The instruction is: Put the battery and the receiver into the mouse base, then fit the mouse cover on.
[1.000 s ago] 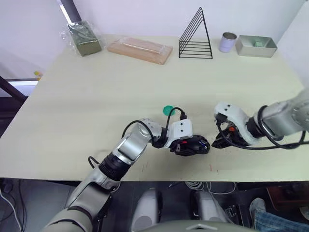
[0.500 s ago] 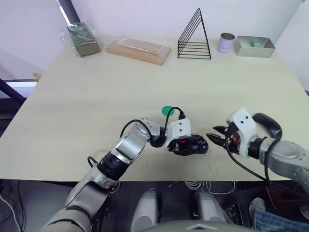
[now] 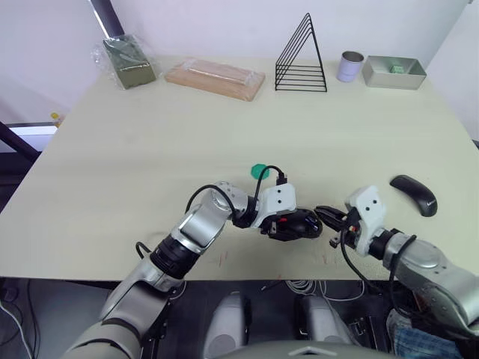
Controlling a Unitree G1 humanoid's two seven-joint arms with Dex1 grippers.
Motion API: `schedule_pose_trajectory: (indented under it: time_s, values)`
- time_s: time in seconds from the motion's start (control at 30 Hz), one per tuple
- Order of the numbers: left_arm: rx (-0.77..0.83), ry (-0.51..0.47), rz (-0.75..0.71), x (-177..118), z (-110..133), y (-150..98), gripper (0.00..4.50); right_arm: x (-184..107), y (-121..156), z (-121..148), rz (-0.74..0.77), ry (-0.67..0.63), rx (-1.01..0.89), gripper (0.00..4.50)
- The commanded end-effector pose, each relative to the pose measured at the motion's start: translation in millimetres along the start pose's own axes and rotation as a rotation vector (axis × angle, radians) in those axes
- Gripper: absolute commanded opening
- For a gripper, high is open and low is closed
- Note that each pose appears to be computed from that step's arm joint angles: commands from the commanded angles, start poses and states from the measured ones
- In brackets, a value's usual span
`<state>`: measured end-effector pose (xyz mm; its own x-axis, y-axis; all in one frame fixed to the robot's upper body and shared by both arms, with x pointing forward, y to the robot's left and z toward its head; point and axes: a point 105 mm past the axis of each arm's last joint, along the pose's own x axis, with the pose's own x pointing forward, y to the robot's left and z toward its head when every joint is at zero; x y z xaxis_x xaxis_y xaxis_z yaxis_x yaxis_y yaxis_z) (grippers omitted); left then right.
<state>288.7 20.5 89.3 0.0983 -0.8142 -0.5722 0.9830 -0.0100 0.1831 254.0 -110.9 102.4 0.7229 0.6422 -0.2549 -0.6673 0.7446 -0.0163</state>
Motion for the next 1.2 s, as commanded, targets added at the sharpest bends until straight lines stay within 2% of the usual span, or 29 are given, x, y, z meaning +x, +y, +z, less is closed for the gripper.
schedule_pose_trajectory:
  time_s: [0.03,0.43,0.6,0.77,1.03,1.1,1.2]
  values:
    - [0.006,0.006,0.003,0,1,0,2.89,-1,0,9,-0.003,-0.05,-0.031,0.12]
    - [0.0,0.005,0.008,0,2,0,2.89,1,4,-2,-0.004,-0.043,-0.011,0.12]
    - [-0.001,0.007,0.009,0,2,1,2.89,1,3,-16,-0.025,-0.012,-0.001,0.12]
    - [-0.001,0.009,0.01,0,1,2,2.89,1,2,-43,-0.035,0.067,0.008,0.12]
    - [-0.002,0.01,0.013,0,1,3,2.89,0,4,-66,-0.006,0.157,-0.009,0.12]
    - [-0.002,0.01,0.014,1,2,3,2.89,-1,-3,-61,-0.03,0.148,-0.039,0.12]
    - [-0.001,0.01,0.016,1,1,3,2.89,-6,-12,-29,-0.06,0.021,-0.016,0.12]
